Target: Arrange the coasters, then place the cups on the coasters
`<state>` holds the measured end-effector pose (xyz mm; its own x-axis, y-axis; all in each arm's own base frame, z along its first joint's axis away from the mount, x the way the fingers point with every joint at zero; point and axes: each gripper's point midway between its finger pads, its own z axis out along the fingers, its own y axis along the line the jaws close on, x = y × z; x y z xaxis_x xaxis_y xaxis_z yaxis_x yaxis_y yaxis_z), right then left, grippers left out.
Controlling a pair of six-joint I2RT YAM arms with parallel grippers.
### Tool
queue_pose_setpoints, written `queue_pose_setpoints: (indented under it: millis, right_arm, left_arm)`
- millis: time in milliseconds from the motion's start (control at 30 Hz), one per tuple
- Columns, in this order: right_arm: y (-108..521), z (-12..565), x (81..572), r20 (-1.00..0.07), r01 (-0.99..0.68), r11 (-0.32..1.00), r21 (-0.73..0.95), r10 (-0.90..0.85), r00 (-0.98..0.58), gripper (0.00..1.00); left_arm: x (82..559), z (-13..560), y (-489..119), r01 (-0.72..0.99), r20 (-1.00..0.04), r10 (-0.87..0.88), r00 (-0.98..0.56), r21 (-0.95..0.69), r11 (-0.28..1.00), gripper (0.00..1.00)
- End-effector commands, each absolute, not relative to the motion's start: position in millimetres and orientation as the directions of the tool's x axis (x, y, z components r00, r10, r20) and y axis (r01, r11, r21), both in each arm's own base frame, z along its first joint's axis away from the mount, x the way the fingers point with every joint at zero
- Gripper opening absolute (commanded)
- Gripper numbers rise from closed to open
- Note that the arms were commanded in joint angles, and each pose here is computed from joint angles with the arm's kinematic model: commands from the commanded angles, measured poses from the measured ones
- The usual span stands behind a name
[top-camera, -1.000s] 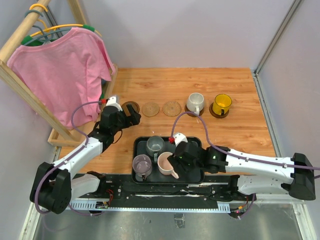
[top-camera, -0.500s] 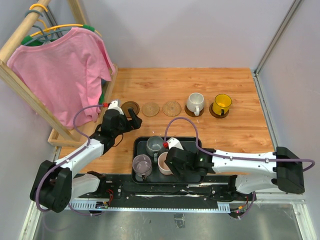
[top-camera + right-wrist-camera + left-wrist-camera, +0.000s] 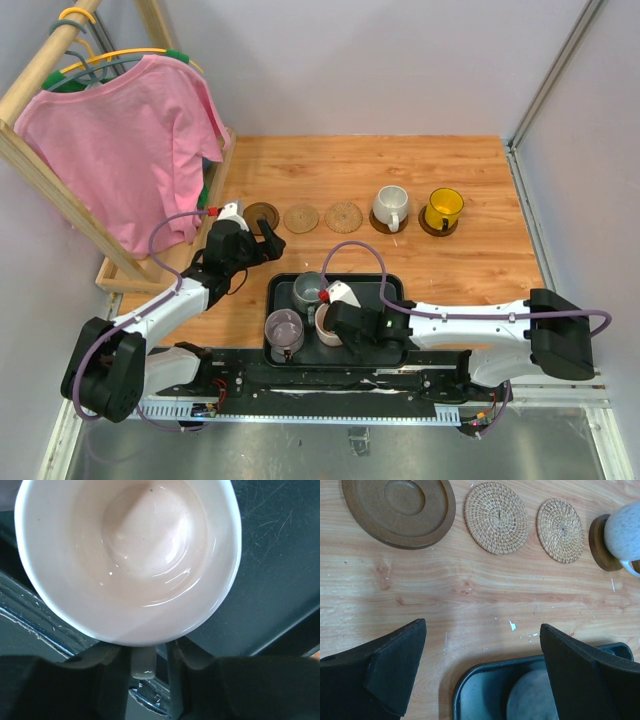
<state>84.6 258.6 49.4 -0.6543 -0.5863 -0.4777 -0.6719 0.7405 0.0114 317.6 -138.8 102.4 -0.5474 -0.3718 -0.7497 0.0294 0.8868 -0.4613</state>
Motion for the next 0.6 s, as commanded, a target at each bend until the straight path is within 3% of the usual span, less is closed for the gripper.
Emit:
queue_pose_setpoints:
  millis: [0,100,133,433,567]
  right_arm:
    - [265,54,84,-0.499,-0.667,0.745,0.019,-0.571,-0.652,0.24]
    - [264,54,84,-0.501,-0.662,0.749,0.019,-0.566,-0.655,0.03]
    - [262,55,84,-0.501,-0.659,0.752,0.015,-0.564,-0.656,0.01]
    - [232,80,94,-0.553,-0.550,0.831,-0.083,-0.498,-0.668,0.01]
    - [217,102,111,-0.625,-0.446,0.887,-0.121,-0.417,-0.659,0.01]
  left_arm:
    - [317,104,-142,0.042,-0.753,-0.379,-0.538,-0.473,0.880,1.00]
    - [317,104,-142,0.042,-0.752,-0.380,-0.539,-0.474,0.879,1.00]
    - [317,103,-142,0.041,-0.750,-0.381,-0.541,-0.476,0.879,1.00]
    - [317,105,-144,0.044,-0.745,-0.387,-0.543,-0.485,0.873,1.00]
    - [317,106,-145,0.046,-0.745,-0.386,-0.544,-0.486,0.873,1.00]
